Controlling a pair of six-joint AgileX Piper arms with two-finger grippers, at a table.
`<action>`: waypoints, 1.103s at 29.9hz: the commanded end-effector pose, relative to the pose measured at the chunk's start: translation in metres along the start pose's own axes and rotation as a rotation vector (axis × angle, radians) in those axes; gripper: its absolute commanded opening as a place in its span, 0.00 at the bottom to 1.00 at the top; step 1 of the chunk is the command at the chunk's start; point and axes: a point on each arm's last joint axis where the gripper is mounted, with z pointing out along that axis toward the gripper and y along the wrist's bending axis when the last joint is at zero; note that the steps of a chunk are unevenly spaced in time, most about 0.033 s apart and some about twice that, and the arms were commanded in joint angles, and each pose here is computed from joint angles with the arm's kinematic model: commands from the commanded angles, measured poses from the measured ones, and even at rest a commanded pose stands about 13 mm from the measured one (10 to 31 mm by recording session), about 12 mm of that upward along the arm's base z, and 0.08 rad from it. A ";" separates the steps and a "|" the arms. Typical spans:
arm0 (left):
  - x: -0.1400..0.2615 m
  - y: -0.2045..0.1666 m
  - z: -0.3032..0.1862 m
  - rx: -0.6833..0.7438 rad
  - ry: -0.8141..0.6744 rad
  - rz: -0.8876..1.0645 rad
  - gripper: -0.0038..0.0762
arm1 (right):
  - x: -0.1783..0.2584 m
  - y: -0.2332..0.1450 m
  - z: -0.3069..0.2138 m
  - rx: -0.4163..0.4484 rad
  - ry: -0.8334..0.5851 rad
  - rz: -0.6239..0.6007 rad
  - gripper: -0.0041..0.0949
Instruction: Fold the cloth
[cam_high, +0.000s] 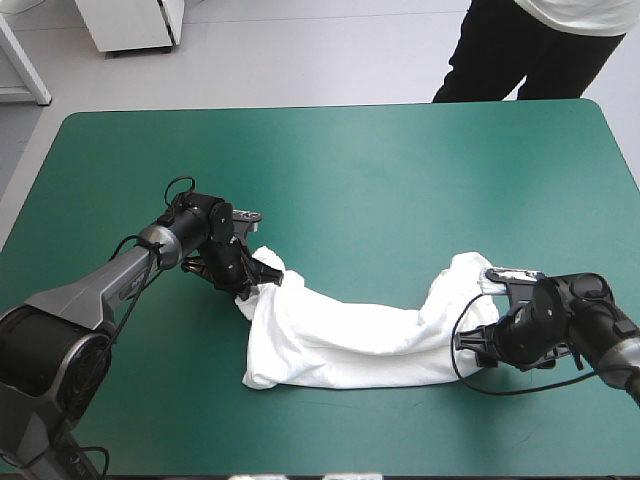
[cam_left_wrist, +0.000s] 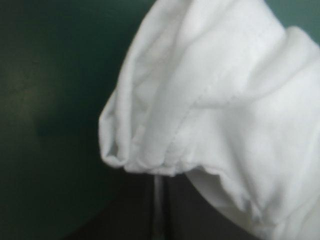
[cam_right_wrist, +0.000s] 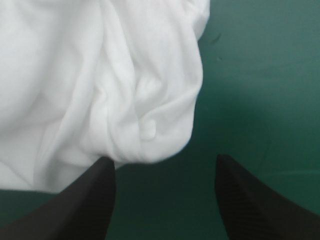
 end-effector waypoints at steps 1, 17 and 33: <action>-0.004 0.000 0.008 -0.012 -0.026 0.014 0.04 | -0.015 0.003 0.005 -0.012 -0.061 0.003 0.60; -0.004 0.000 0.006 -0.015 -0.025 0.033 0.04 | -0.017 0.002 0.050 0.016 0.131 0.027 0.03; 0.021 -0.009 -0.167 0.037 -0.434 0.097 0.04 | -0.025 0.015 -0.123 -0.050 -0.281 -0.095 0.02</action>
